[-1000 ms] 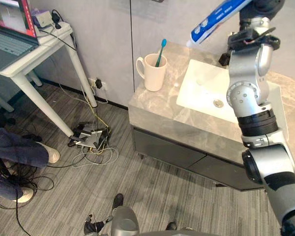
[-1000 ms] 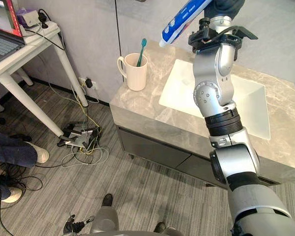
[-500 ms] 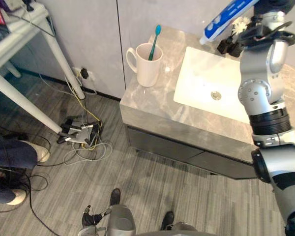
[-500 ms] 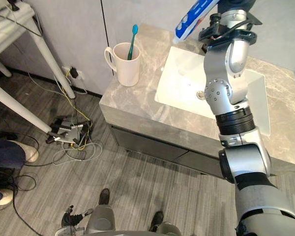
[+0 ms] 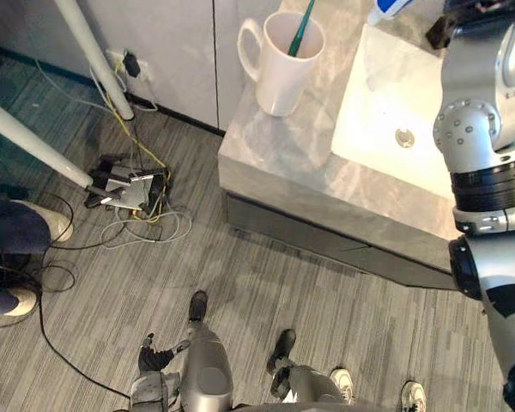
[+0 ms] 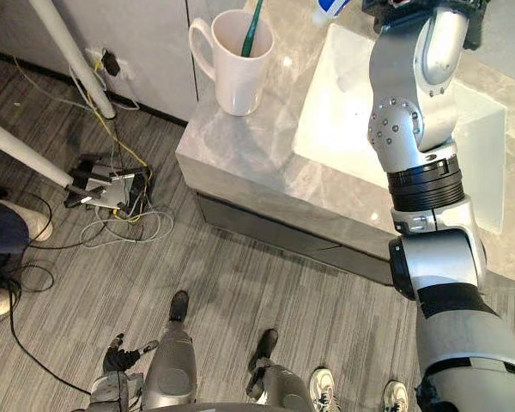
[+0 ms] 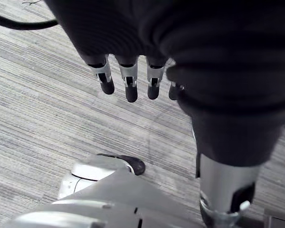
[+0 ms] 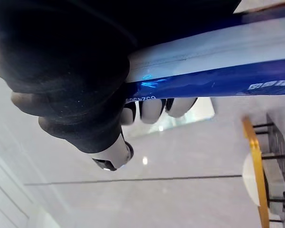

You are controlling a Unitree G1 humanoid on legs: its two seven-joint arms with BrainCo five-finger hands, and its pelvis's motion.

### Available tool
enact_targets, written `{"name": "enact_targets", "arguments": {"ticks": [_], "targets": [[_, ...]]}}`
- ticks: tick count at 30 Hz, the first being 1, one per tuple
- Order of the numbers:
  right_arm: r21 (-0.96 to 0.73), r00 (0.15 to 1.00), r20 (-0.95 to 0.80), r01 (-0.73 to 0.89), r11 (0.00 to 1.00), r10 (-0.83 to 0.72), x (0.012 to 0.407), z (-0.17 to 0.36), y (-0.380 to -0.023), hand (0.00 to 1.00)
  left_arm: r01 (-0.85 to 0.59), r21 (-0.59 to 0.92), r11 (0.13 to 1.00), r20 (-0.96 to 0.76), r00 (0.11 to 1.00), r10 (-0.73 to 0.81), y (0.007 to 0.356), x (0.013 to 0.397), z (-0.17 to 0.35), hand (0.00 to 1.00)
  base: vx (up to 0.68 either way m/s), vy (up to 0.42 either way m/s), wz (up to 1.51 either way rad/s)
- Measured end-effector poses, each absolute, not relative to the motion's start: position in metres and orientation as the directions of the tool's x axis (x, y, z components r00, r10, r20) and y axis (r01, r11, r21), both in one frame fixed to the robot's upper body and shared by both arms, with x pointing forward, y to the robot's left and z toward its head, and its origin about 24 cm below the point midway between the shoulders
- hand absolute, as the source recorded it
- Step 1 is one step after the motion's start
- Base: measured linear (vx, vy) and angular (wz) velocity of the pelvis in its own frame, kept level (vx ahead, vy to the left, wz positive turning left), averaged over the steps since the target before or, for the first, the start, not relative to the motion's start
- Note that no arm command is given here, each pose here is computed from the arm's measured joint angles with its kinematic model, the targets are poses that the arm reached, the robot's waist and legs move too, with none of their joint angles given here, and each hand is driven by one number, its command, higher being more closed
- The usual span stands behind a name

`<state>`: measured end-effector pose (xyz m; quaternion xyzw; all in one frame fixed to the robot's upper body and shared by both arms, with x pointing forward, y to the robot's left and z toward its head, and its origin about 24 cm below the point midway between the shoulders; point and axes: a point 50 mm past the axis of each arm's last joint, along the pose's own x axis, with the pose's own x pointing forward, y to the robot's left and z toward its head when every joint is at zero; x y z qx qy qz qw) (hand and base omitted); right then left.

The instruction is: Organize washtable

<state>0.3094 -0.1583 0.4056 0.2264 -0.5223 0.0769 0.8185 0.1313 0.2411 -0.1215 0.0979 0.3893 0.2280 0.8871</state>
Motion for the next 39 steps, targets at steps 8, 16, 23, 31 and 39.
{"name": "enact_targets", "arguments": {"ticks": [8,16,23,31,39], "targets": [[0.304,0.438,0.893,-0.419,0.856,-0.102,0.308,0.407,-0.148,1.0,-0.352,0.353,0.867,-0.637,0.588,0.498,0.243,0.132,-0.12,0.0,0.0,0.003,0.08],[0.282,0.429,0.901,-0.475,0.833,-0.06,0.306,0.408,-0.13,1.0,-0.365,0.364,0.857,-0.603,0.609,0.516,0.25,0.142,-0.113,0.0,-0.03,0.001,0.03],[0.254,0.429,0.903,-0.483,0.838,-0.026,0.306,0.409,-0.122,1.0,-0.369,0.366,0.854,-0.593,0.615,0.52,0.253,0.144,-0.111,0.0,-0.01,0.0,0.01],[0.235,0.389,0.921,-0.498,0.835,-0.027,0.299,0.427,-0.119,1.0,-0.384,0.353,0.853,-0.583,0.623,0.522,0.256,0.148,-0.108,0.0,-0.03,0.001,0.05],[0.231,0.385,0.922,-0.462,0.856,-0.04,0.3,0.433,-0.128,1.0,-0.388,0.344,0.855,-0.585,0.624,0.518,0.256,0.148,-0.107,0.0,-0.02,0.0,0.02]]}}
